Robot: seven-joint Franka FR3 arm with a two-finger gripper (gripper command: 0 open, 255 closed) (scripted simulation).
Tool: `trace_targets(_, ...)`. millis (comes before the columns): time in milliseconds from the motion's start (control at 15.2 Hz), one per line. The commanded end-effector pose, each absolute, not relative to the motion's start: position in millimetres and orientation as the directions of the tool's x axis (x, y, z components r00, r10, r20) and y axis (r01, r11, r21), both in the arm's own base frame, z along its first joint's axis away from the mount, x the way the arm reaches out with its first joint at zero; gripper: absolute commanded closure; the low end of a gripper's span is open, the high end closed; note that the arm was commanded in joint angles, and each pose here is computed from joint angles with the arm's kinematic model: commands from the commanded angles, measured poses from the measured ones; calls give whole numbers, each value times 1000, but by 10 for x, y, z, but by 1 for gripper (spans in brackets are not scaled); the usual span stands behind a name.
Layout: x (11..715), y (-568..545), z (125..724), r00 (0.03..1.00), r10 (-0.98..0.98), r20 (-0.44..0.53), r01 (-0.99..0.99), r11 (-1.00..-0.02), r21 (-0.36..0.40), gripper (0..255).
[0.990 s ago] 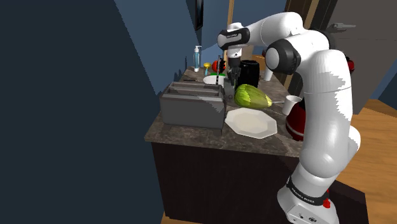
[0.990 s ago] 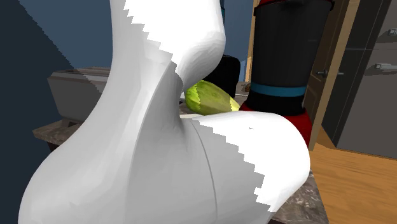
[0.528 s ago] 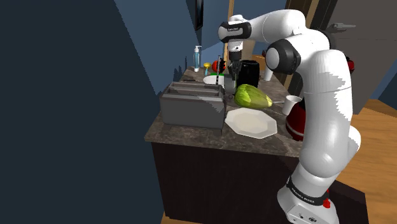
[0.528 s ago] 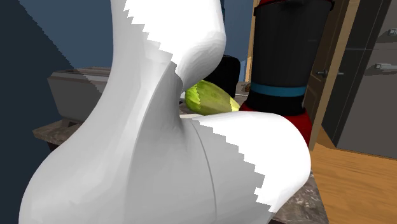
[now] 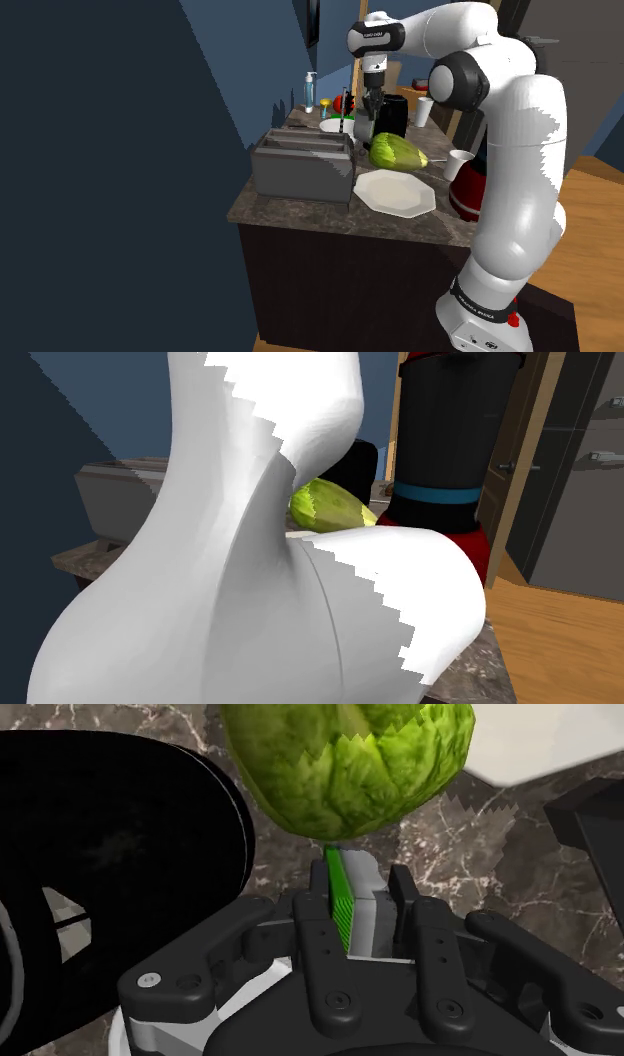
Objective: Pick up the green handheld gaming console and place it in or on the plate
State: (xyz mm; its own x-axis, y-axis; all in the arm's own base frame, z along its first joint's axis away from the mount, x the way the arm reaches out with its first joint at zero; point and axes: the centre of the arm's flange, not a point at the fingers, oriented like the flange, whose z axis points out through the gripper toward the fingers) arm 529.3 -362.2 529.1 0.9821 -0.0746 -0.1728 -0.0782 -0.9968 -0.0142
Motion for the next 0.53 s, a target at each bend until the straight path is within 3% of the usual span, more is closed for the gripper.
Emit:
trace_targets(0,5081,-3462,5318,982,-74,-173,-77,-997,-15,255)
trace_targets(462,4342,-2925,5456,982,-74,-173,-77,-997,-15,255)
